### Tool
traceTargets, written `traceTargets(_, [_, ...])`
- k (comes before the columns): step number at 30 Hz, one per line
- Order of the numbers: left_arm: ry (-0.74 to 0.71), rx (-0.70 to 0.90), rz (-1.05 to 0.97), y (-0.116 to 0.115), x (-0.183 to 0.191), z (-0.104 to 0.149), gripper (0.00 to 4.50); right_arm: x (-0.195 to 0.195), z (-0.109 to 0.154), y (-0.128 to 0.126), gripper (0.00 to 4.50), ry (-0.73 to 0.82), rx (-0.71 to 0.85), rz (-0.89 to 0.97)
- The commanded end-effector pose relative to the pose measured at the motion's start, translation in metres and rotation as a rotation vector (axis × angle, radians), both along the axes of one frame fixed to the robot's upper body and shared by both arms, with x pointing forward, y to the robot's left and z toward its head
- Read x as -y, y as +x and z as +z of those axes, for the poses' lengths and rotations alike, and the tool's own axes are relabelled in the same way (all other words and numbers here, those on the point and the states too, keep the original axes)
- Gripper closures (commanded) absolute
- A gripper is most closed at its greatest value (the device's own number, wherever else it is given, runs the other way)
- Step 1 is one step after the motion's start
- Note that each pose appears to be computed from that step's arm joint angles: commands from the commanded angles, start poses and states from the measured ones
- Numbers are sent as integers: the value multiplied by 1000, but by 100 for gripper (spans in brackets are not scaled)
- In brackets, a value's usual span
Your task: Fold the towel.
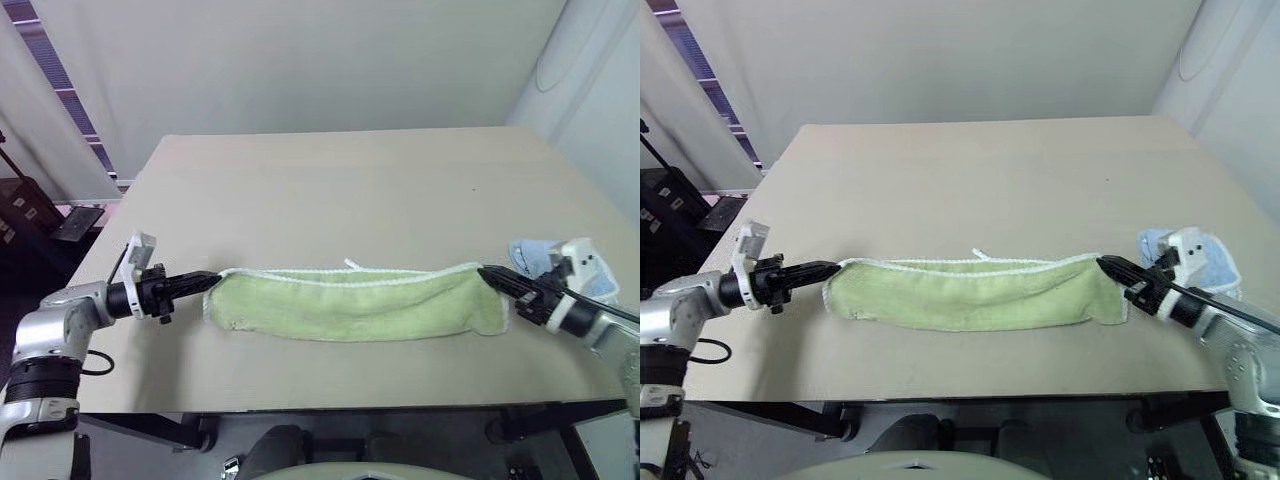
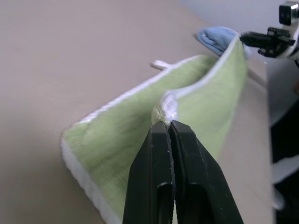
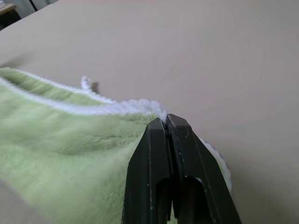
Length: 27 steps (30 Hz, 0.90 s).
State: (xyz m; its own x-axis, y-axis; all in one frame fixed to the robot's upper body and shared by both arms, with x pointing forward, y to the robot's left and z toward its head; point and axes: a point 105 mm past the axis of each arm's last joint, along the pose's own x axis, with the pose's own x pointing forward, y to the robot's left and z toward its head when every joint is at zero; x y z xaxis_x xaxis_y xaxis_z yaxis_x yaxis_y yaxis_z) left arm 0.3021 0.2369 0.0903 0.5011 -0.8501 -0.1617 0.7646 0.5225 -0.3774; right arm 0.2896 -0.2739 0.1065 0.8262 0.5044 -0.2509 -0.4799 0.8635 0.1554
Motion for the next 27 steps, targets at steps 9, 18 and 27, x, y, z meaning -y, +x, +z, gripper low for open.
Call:
traceTargets(9, [8, 68, 117, 25, -9, 2, 448, -7, -4, 39, 450, 39, 52, -61])
traceTargets(18, [-13, 31, 82, 28, 0, -8, 401, -8, -27, 45, 404, 47, -81, -78])
traceTargets(27, [22, 74, 148, 34, -11, -1, 97, 2, 7, 48, 104, 135, -19, -135])
